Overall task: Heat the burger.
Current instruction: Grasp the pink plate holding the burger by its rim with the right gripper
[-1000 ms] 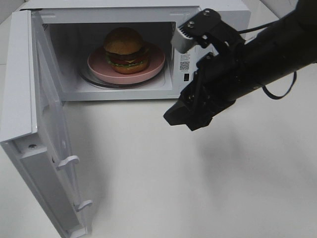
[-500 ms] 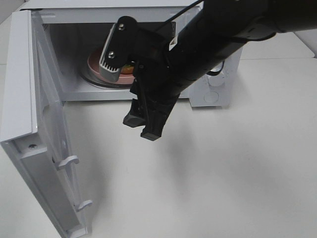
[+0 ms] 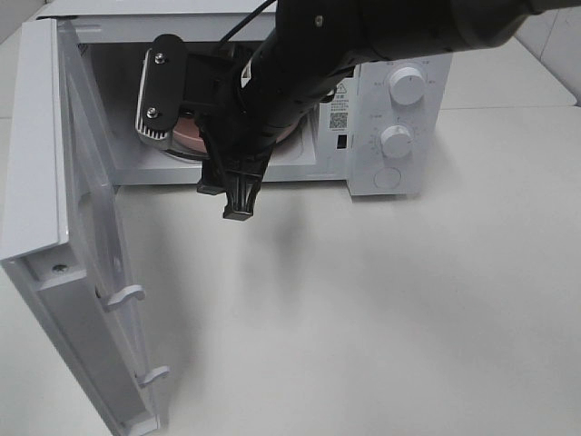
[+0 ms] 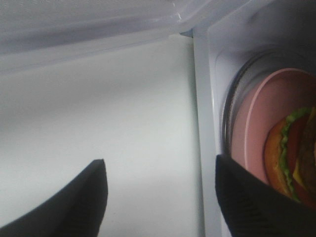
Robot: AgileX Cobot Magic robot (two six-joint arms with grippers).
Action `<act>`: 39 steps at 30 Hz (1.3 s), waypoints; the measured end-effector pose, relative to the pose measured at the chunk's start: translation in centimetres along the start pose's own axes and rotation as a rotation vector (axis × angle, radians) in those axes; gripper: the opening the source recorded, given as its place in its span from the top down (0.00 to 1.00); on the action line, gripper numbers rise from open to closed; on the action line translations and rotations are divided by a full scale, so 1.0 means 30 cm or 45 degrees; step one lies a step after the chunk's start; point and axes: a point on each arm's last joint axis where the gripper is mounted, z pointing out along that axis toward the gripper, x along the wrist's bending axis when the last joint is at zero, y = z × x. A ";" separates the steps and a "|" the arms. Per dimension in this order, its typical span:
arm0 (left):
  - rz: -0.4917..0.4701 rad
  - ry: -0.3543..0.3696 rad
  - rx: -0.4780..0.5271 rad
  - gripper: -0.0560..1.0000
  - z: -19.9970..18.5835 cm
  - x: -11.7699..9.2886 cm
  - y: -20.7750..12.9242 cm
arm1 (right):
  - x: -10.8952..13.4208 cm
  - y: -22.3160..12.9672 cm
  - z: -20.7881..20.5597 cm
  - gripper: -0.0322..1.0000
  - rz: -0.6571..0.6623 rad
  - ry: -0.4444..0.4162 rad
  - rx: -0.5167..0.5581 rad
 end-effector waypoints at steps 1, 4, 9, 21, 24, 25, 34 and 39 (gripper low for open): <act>0.000 0.000 0.000 0.95 0.000 0.000 0.000 | 0.000 0.000 0.000 0.40 0.000 0.000 0.000; 0.000 0.000 0.000 0.95 0.000 0.000 0.000 | -0.025 0.013 0.037 0.40 -0.039 -0.023 0.006; 0.000 0.000 0.000 0.95 0.000 0.000 0.000 | -0.050 0.024 0.074 0.40 -0.089 -0.047 0.020; 0.000 0.000 0.000 0.95 0.000 0.000 0.000 | -0.076 0.013 0.120 0.41 -0.276 -0.125 0.090; 0.000 0.000 0.000 0.95 0.000 0.000 0.000 | -0.069 -0.005 0.154 0.41 -0.266 -0.123 0.129; 0.000 0.000 0.000 0.95 0.000 0.000 0.000 | -0.069 -0.005 0.154 0.41 -0.266 -0.123 0.129; 0.000 0.000 0.000 0.95 0.000 0.000 0.000 | -0.081 -0.043 0.207 0.42 -0.245 -0.221 0.228; 0.000 0.000 0.000 0.95 0.000 0.000 0.000 | -0.084 -0.060 0.226 0.42 -0.243 -0.227 0.244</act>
